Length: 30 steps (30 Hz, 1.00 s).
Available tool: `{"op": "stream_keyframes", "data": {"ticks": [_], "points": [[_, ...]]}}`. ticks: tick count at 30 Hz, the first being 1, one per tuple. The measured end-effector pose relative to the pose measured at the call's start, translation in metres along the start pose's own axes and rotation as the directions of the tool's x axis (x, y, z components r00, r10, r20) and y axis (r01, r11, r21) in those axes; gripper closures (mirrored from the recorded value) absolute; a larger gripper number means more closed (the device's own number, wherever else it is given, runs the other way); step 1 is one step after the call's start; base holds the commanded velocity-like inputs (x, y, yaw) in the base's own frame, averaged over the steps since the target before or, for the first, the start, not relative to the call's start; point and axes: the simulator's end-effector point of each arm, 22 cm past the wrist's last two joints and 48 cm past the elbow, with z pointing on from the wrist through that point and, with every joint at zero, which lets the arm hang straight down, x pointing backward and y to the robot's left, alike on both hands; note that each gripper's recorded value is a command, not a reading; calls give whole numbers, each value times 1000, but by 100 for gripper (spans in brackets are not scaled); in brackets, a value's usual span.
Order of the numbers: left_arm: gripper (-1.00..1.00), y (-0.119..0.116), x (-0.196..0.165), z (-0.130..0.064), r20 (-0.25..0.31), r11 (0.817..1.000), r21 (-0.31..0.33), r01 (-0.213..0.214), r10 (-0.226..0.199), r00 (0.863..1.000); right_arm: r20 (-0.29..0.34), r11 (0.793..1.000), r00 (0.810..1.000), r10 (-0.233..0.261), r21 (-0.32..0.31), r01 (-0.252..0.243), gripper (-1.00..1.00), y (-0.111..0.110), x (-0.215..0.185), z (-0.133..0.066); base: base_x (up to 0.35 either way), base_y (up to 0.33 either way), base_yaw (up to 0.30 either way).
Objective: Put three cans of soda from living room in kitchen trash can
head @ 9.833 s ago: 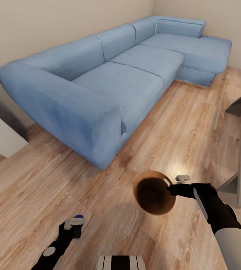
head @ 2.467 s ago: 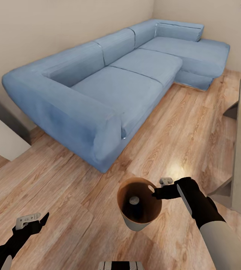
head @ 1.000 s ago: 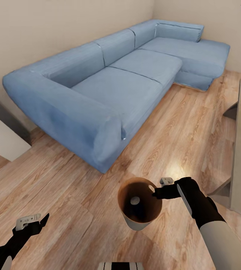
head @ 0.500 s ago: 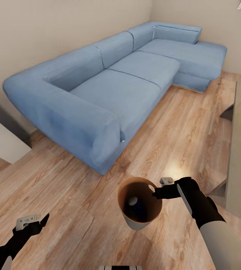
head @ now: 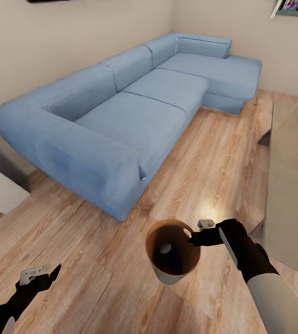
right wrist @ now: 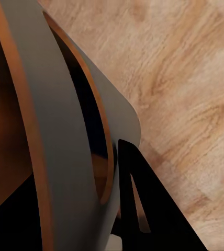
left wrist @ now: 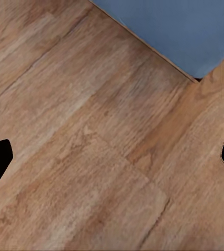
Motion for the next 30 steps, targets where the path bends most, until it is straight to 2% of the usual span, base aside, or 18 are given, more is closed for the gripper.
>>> {"op": "stream_keyframes", "data": {"ticks": [9,30], "points": [[-100,-1,-4,-1,9,1000,5,1,-1,1000,8,1000,1000,-4,3,4,100,1,-3,-4,-36,0,-121],[-100,-2,-10,-2,20,1000,6,2,-2,1000,19,1000,1000,-11,7,10,100,2,-6,-10,-309,0,-5]]}}
